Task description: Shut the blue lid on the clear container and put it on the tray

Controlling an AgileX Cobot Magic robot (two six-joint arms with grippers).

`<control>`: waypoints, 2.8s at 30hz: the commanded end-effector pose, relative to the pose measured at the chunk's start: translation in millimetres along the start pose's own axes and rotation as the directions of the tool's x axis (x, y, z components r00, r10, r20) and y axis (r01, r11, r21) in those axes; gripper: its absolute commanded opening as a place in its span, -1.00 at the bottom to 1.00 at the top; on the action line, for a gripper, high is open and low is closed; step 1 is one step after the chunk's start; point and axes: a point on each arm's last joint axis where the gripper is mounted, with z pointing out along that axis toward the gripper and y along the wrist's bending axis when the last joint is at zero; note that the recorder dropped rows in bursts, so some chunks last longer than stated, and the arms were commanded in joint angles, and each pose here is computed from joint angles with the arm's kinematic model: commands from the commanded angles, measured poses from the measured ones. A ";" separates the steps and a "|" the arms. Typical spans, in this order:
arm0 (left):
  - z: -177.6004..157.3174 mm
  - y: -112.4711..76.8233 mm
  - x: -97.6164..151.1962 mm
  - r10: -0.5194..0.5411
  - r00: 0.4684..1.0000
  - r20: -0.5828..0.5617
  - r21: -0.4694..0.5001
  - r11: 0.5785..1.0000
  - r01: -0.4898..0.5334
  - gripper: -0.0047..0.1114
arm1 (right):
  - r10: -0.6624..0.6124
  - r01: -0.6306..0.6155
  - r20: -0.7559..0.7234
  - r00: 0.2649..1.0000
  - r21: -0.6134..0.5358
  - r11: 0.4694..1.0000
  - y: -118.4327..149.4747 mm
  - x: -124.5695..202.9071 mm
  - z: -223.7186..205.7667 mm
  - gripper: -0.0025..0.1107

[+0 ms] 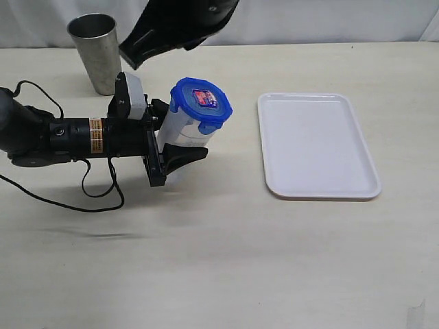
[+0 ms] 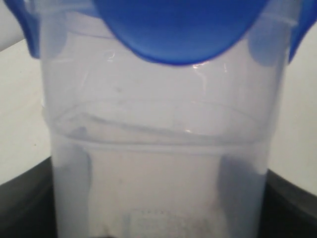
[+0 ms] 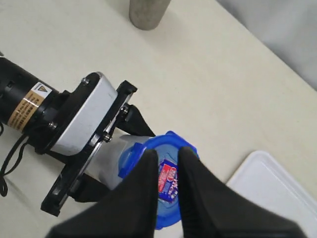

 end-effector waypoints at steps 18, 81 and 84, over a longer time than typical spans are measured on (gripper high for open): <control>1.1 -1.8 -5.8 0.004 1.000 0.030 0.003 1.000 -0.004 -0.92 | 0.074 -0.027 0.744 0.664 -0.076 0.997 -34.8 139.8 -180.6 -0.72; 0.8 -3.6 -10.4 0.005 0.997 0.080 0.024 1.000 -0.007 -0.92 | 0.405 -0.743 0.804 0.435 0.067 0.665 -28.4 363.3 -102.4 -0.72; 0.8 -3.6 -10.4 0.005 0.997 0.080 0.024 1.000 -0.007 -0.92 | 0.420 -0.745 0.790 0.448 0.070 0.663 -26.3 370.4 -89.9 -0.72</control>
